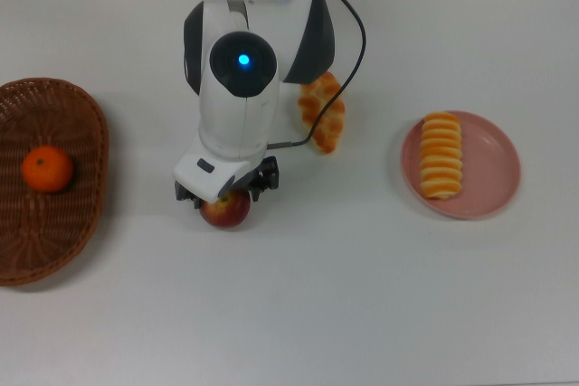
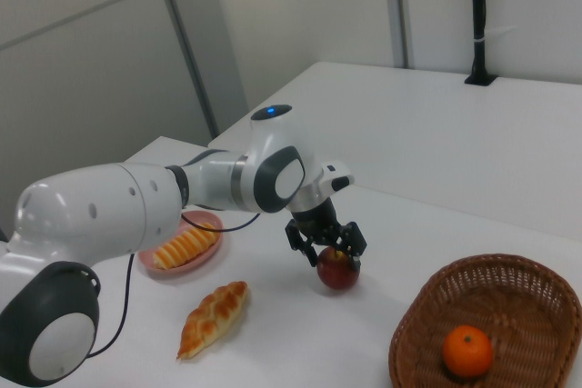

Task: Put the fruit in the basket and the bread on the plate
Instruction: 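Move the gripper to the red apple and grasp it, then carry the apple into the basket and open the gripper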

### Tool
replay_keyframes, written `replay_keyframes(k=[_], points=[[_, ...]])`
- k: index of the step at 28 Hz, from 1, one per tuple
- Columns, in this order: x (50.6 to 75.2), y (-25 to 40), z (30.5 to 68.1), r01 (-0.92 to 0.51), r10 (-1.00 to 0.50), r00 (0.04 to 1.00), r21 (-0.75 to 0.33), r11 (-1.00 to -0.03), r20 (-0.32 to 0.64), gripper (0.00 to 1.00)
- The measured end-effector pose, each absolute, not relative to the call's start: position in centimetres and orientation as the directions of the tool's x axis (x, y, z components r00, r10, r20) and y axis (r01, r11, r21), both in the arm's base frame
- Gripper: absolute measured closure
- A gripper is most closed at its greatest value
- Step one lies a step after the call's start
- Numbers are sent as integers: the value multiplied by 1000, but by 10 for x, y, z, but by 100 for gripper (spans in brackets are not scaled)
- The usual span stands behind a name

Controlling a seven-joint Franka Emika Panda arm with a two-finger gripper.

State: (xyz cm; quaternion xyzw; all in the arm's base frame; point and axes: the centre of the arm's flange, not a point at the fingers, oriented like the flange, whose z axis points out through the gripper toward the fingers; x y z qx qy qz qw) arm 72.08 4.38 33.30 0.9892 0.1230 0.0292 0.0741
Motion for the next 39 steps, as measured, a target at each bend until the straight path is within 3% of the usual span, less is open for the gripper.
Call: replay_keyframes(k=[6,9,13,20,28,33,39], points=[[723,44,323,246,256,966,160,-956,46,0],[724,44,325,251,262,964,170,-953,48,11],[725,44,327,239,251,966,169,-956,54,11],[734,26,365,107,124,983,125,-986,136,11],[722,-122,438,-135,-114,963,72,-988,244,11],[702,-211,440,-255,-229,939,73,-964,258,11],[693,-263,421,-313,-279,914,75,-947,294,11]])
